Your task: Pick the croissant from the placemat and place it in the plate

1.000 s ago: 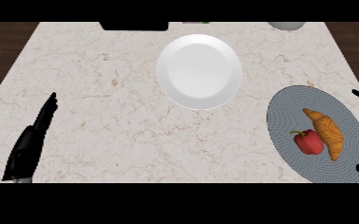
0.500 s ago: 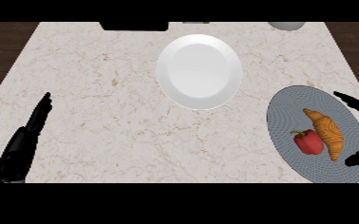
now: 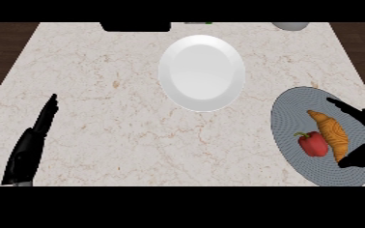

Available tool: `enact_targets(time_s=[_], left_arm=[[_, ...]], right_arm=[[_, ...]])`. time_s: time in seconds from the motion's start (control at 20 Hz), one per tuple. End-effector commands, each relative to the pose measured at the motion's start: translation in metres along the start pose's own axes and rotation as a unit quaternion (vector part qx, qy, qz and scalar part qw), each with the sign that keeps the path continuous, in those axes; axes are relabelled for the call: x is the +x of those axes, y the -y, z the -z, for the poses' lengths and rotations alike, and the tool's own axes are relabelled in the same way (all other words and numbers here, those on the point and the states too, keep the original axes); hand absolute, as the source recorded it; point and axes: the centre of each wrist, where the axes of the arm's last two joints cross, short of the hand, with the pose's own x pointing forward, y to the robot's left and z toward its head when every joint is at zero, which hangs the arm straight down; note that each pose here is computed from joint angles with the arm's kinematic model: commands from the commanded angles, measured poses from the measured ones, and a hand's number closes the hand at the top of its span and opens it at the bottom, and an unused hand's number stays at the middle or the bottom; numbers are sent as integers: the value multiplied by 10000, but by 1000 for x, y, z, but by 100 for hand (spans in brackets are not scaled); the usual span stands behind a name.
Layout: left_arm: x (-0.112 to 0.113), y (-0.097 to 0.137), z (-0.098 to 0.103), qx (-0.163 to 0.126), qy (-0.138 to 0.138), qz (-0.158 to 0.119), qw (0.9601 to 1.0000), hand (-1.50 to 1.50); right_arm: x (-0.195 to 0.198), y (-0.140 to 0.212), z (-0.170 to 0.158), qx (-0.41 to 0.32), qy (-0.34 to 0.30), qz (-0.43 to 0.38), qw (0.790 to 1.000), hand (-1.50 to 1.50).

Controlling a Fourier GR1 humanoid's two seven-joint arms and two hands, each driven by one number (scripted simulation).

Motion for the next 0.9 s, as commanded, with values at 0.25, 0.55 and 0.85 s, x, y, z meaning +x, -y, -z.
enact_targets(time_s=[0.25, 0.55, 0.85], left_arm=[[-4, 5, 2, -16, 11, -36, 10000, 0], [-16, -5, 2, -14, 34, -3, 10000, 0], [-8, -3, 6, -130, 57, 15, 9999, 0]], right_arm=[[-4, -23, 16, 123, 87, -52, 9999, -150], [-22, -38, 21, -42, 445, 129, 9989, 150], [10, 0, 43, -504, 149, -410, 9978, 150]])
